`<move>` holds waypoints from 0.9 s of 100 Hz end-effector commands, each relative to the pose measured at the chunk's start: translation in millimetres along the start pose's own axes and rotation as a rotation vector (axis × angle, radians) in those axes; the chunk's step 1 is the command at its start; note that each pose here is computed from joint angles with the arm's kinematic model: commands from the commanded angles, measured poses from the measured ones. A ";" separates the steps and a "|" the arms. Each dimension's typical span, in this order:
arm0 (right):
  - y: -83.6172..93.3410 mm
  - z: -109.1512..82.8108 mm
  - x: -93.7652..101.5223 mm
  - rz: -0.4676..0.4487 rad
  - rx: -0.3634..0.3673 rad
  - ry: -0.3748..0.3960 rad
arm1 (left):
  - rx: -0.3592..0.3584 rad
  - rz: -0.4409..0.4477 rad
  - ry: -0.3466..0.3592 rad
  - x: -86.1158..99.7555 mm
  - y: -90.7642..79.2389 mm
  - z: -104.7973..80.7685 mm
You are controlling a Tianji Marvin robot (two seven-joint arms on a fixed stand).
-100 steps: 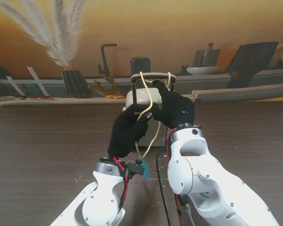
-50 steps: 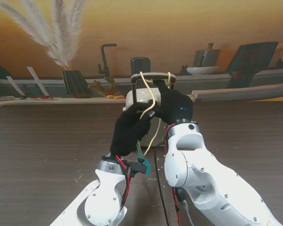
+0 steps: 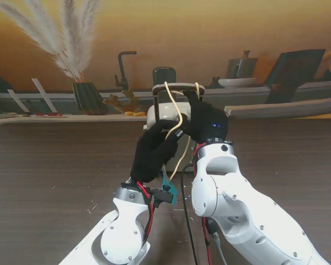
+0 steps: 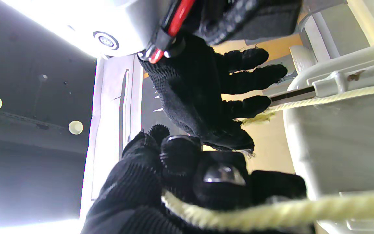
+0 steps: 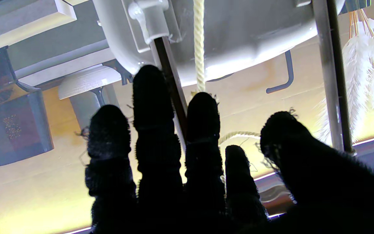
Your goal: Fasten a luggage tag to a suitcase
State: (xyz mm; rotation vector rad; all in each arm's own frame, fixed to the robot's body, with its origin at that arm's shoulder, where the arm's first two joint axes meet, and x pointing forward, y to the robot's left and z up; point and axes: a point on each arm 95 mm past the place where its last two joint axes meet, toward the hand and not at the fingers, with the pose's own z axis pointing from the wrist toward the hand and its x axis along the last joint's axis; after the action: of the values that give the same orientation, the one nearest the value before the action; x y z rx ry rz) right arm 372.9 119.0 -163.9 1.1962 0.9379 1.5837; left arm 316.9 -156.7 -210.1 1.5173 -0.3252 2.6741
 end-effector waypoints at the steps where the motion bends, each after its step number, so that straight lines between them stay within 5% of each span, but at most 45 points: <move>1: -1.1 -0.3 1.3 0.005 0.012 0.004 | -0.012 -0.007 0.008 3.6 3.1 2.0; 90: -9.7 -5.0 -6.1 0.016 0.101 0.011 | -0.029 -0.011 0.007 2.7 8.5 2.3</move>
State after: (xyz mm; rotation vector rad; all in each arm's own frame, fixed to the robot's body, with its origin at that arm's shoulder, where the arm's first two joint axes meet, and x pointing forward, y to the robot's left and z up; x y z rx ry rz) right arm 374.2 116.7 -173.2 1.2647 1.0054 1.5752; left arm 317.6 -162.7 -210.9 1.5093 -0.3429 2.6603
